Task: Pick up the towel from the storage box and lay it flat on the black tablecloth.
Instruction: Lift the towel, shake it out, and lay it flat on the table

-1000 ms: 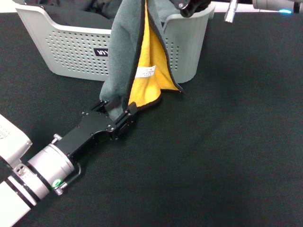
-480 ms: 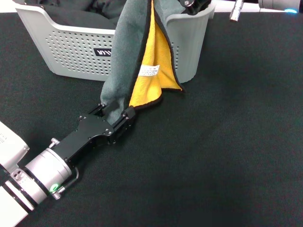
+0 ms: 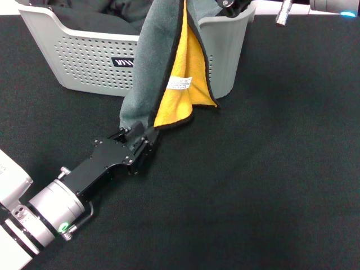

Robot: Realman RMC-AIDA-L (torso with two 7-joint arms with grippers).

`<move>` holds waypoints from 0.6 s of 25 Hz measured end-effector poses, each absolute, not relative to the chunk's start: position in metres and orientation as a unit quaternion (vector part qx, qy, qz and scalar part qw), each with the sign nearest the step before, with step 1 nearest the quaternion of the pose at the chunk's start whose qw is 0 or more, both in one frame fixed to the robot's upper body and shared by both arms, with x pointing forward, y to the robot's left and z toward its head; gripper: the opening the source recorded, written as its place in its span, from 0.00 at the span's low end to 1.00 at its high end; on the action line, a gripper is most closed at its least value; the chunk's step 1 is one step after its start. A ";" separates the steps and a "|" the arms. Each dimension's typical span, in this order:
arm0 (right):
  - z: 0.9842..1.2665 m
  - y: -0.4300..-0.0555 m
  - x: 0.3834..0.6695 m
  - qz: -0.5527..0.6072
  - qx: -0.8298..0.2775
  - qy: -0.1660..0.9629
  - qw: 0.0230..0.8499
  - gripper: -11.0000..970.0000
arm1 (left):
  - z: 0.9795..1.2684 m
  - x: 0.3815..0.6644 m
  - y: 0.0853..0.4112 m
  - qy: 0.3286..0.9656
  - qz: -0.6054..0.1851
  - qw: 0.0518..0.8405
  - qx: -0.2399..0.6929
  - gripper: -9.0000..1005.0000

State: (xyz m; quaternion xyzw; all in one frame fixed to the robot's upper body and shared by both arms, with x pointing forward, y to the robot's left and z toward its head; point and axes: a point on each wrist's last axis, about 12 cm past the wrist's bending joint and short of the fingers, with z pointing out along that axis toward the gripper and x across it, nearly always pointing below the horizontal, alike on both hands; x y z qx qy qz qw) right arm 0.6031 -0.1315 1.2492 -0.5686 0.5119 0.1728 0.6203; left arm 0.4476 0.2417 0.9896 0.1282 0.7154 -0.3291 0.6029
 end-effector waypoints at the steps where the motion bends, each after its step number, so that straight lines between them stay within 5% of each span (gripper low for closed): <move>1: 1.249 -0.131 0.603 0.173 -0.569 0.512 0.620 0.02 | 0.990 0.448 0.242 0.715 -0.329 0.603 0.128 0.43; 6: 1.250 -0.131 0.603 0.174 -0.568 0.511 0.621 0.02 | 0.989 0.447 0.241 0.716 -0.329 0.602 0.131 0.25; 15: 1.248 -0.131 0.602 0.180 -0.568 0.514 0.617 0.02 | 0.991 0.448 0.243 0.710 -0.330 0.607 0.136 0.13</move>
